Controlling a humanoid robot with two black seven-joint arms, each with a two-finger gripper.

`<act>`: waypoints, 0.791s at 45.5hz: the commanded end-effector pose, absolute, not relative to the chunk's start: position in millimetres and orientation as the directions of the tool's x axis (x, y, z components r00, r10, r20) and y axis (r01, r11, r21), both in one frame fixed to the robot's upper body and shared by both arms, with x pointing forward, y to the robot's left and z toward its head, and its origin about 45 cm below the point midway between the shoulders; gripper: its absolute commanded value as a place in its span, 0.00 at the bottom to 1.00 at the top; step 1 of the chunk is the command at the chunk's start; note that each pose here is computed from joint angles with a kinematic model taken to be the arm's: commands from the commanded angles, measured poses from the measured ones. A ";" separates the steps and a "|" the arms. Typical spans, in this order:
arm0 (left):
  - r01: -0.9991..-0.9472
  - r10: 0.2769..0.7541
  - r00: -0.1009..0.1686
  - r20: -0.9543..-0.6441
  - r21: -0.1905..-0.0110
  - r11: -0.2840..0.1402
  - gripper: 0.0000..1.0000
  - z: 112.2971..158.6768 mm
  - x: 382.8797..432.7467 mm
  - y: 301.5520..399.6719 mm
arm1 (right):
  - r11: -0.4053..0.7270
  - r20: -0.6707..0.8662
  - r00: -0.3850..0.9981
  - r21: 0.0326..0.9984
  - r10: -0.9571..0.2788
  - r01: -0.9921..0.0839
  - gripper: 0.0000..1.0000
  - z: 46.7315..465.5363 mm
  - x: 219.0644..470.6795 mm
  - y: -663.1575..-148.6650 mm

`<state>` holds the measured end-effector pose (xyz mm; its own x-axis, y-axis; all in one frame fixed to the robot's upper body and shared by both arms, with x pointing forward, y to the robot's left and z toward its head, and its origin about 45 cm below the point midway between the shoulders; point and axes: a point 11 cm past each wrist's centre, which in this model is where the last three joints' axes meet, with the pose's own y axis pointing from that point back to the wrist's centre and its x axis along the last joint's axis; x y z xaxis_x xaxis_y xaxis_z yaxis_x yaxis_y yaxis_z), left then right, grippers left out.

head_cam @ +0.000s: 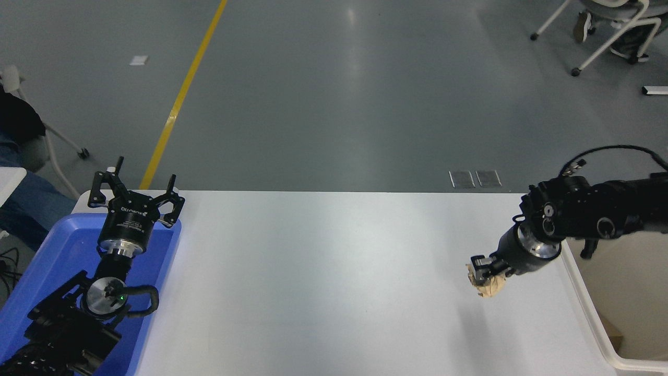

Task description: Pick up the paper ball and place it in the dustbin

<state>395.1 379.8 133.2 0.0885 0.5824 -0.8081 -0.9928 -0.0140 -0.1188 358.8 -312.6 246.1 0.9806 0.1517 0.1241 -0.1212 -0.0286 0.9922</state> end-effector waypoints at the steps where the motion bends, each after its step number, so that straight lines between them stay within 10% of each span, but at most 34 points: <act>1: -0.993 0.582 0.091 -0.808 -0.120 -0.011 1.00 133.4 395.2 379.2 | 0.016 0.211 0.966 0.976 0.146 -0.216 0.00 384.0 344.9 -317.8; 13: -0.993 0.583 0.088 -0.808 -0.118 -0.013 1.00 133.0 395.1 379.7 | -0.014 0.361 0.910 0.931 0.205 -0.366 0.00 475.8 338.4 -279.4; 36: -0.993 0.583 0.088 -0.808 -0.118 -0.013 1.00 133.0 395.1 379.7 | 0.024 0.348 0.917 0.933 0.194 -0.360 0.00 479.2 330.5 -281.6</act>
<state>395.1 379.4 133.2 0.0900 0.5824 -0.8079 -0.9928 -0.0115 -0.1189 333.9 -270.8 476.1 0.9105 0.2207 0.3498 -0.3591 0.0023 0.9333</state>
